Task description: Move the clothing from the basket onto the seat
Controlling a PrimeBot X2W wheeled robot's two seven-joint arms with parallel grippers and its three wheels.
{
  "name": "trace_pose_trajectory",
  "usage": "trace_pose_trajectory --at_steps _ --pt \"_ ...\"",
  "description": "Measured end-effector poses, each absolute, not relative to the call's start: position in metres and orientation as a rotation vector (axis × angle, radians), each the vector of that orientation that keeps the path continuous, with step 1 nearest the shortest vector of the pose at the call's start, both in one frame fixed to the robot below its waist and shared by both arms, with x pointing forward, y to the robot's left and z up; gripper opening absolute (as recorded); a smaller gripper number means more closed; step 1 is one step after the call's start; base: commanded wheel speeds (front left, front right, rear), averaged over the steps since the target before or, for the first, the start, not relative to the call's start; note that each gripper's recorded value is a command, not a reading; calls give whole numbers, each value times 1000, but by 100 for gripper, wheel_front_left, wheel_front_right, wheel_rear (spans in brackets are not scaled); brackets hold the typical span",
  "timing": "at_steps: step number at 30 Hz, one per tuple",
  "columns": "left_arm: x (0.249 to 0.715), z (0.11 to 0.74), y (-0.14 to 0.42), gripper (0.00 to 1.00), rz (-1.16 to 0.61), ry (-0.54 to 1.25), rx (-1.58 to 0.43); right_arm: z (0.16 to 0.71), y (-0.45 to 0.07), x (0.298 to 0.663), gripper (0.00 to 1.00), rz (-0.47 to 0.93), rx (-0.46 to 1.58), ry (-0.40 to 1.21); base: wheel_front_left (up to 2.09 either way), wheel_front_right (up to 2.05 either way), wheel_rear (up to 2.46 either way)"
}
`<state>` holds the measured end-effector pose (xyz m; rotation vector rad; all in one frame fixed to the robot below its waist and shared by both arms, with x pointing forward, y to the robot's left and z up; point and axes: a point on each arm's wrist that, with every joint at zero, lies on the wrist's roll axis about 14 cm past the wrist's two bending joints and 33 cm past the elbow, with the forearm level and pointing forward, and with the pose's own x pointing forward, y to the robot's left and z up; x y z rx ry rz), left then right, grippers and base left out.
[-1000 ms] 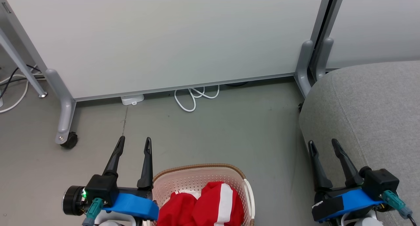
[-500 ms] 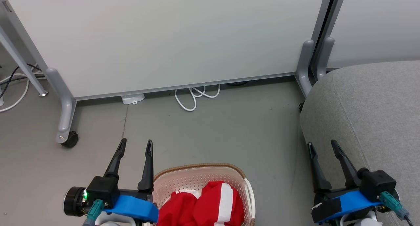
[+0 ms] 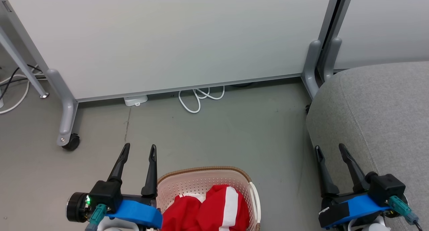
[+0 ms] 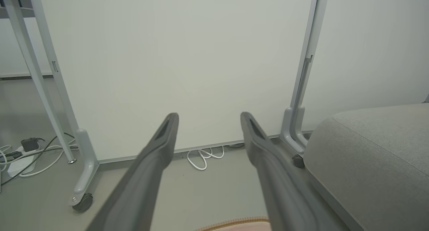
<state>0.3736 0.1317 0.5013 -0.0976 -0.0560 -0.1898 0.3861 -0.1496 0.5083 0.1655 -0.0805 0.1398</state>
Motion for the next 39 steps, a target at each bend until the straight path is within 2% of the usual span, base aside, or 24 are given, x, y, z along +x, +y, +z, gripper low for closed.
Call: trace_pose_trajectory --at_steps 11,18,26,27,39 --pt "395 499 120 100 -238 -44 -58 505 -149 396 100 140 167 -74 0 0 0" --pt "418 473 108 100 -315 33 9 498 -156 408 100 120 166 -57 0 0 0" --pt "438 422 81 100 -460 180 76 484 -167 426 100 88 167 -28 0 0 0" --pt "443 397 74 100 -509 246 101 478 -170 434 100 80 163 -18 0 0 0" --pt "450 297 56 100 -670 507 193 444 -178 470 100 65 147 35 0 0 0"
